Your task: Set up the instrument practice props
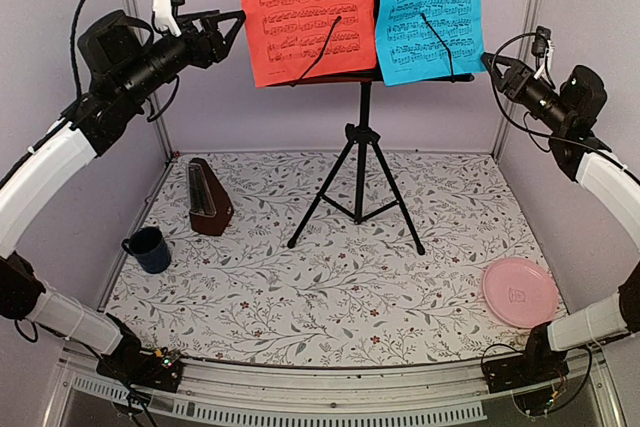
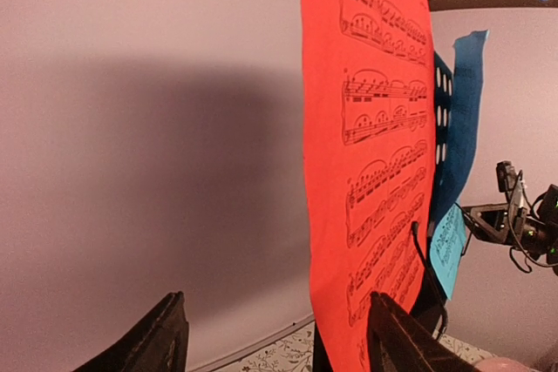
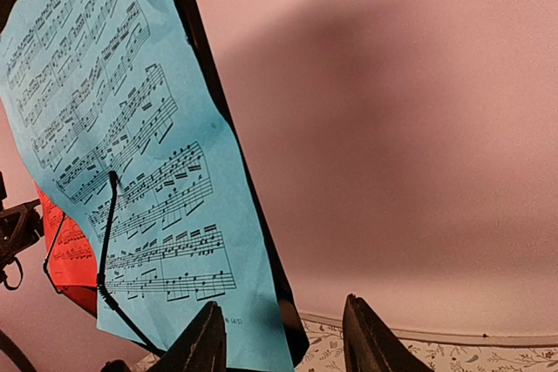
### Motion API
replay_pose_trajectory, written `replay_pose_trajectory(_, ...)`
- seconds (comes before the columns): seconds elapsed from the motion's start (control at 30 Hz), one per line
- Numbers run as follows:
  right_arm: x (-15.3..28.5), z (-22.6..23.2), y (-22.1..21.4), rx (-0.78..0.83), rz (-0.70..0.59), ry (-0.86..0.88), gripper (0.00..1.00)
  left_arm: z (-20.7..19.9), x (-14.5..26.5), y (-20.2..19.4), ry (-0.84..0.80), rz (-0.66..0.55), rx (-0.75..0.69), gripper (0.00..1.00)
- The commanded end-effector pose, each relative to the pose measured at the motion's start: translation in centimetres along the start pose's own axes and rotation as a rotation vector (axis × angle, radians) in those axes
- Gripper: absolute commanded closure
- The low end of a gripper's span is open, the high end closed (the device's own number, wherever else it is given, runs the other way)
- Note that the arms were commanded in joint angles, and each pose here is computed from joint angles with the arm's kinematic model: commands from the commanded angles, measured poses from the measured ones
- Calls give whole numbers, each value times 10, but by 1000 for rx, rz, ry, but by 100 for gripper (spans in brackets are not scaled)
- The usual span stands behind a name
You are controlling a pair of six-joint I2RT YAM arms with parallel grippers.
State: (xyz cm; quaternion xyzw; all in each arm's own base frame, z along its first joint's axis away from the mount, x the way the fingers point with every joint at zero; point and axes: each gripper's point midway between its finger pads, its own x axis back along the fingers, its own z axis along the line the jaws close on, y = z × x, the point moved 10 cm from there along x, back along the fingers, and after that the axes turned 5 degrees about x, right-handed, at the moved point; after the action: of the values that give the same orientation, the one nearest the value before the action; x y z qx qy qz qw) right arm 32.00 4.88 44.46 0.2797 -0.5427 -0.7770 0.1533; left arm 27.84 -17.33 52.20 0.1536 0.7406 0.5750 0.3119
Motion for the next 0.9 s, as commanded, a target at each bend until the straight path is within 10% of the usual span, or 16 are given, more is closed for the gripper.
replay_pose_trajectory(0.0,-5,6,4,-32,-5,133,55,-3,5,5,-10,-23,-13,29)
replay_pose_trajectory(0.47,-10,7,6,-63,6,177,99,-2,4,3,-11,-24,-13,29)
replay_pose_trajectory(0.87,-5,0,-18,-113,60,165,100,-2,1,0,-12,-22,-6,29)
